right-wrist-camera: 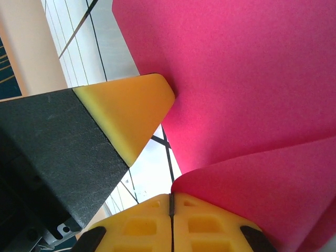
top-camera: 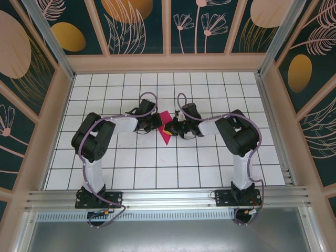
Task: Fold a paper plane with a square sheet of paper (pick it up from the middle)
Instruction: Third fold the triangle at the center of the table.
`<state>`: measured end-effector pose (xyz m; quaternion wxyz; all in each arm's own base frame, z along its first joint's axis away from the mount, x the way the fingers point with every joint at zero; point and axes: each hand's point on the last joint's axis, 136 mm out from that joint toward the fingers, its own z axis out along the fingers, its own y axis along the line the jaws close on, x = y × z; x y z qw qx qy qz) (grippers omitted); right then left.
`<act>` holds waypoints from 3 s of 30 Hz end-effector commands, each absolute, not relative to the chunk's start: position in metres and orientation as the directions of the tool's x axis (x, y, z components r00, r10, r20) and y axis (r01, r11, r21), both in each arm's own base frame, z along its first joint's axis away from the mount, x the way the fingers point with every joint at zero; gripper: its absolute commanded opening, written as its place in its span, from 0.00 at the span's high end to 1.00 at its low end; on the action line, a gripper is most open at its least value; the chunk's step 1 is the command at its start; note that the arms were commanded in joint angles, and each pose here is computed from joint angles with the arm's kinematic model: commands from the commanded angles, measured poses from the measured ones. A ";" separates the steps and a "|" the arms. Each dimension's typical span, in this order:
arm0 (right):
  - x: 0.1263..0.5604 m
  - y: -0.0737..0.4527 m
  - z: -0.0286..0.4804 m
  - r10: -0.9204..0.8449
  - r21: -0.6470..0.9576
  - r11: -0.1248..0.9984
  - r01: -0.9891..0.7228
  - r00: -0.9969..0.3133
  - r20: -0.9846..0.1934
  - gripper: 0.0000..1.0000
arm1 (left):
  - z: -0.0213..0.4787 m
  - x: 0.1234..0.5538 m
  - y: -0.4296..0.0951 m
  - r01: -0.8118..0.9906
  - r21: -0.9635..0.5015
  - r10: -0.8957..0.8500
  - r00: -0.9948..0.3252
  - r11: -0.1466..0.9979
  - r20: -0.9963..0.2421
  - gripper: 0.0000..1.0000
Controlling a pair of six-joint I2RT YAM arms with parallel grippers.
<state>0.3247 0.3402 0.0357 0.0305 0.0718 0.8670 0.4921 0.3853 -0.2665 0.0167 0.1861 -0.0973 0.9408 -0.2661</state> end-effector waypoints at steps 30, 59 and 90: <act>0.329 0.340 0.021 0.165 0.841 0.532 0.095 -0.986 0.007 0.92 | 0.006 0.395 -0.256 -0.119 -0.466 -0.280 -0.914 0.877 -0.294 0.94; 0.328 0.345 0.023 0.140 0.858 0.509 0.065 -0.990 -0.007 0.92 | 0.000 0.390 -0.259 -0.115 -0.475 -0.269 -0.925 0.873 -0.270 0.94; 0.322 0.336 0.002 0.142 0.805 0.586 0.093 -0.990 0.011 0.70 | 0.064 0.411 -0.222 -0.174 -0.541 -0.404 -0.849 0.823 -0.340 0.85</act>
